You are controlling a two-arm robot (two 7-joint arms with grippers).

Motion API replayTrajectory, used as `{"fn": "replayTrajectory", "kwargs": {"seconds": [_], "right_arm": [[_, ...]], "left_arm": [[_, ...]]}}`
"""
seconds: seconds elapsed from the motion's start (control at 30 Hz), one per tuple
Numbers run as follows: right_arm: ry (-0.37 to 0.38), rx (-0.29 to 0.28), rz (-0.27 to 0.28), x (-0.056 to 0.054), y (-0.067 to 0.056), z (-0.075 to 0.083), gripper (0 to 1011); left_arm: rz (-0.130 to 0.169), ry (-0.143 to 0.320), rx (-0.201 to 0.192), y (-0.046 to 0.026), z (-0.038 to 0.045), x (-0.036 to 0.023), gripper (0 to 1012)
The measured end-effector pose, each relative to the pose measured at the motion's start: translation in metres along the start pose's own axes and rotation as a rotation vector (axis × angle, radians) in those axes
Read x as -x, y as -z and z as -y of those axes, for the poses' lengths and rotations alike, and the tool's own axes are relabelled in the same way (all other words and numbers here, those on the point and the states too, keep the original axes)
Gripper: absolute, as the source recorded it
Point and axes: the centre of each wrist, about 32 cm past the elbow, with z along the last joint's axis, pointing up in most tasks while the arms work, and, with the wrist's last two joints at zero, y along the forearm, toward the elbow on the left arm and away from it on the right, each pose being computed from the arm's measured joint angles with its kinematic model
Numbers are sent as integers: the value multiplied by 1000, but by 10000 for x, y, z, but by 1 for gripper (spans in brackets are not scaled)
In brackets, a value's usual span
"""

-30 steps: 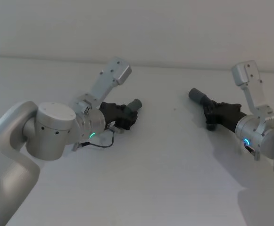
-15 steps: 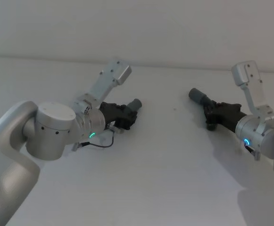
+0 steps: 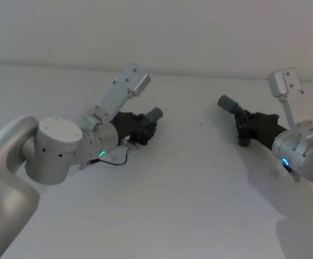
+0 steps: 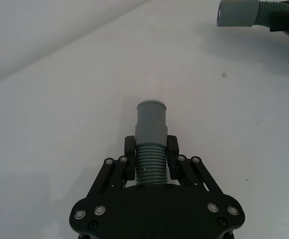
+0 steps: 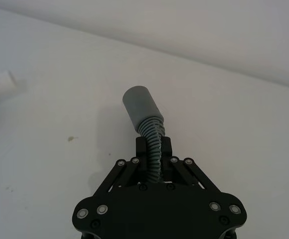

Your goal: Use both hands to pick up one end of the pipe from the table, align the ends, and insert them.

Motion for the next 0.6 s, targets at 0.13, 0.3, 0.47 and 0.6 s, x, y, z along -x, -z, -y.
{"fn": "replayTrajectory", "kwargs": {"seconds": [0.13,0.3,0.47,0.6], "right_arm": [[1,-33,26,-19,17,32,153],[1,-93,73,-55,46,83,153],[-2,-146,121,-100,76,137,153],[-7,-192,170,-143,109,187,152]], "left_arm": [[39,3,34,1,-26,-9,354],[109,5,85,0,-70,-31,354],[185,7,132,0,-114,-50,354],[249,9,169,1,-146,-65,354]]}}
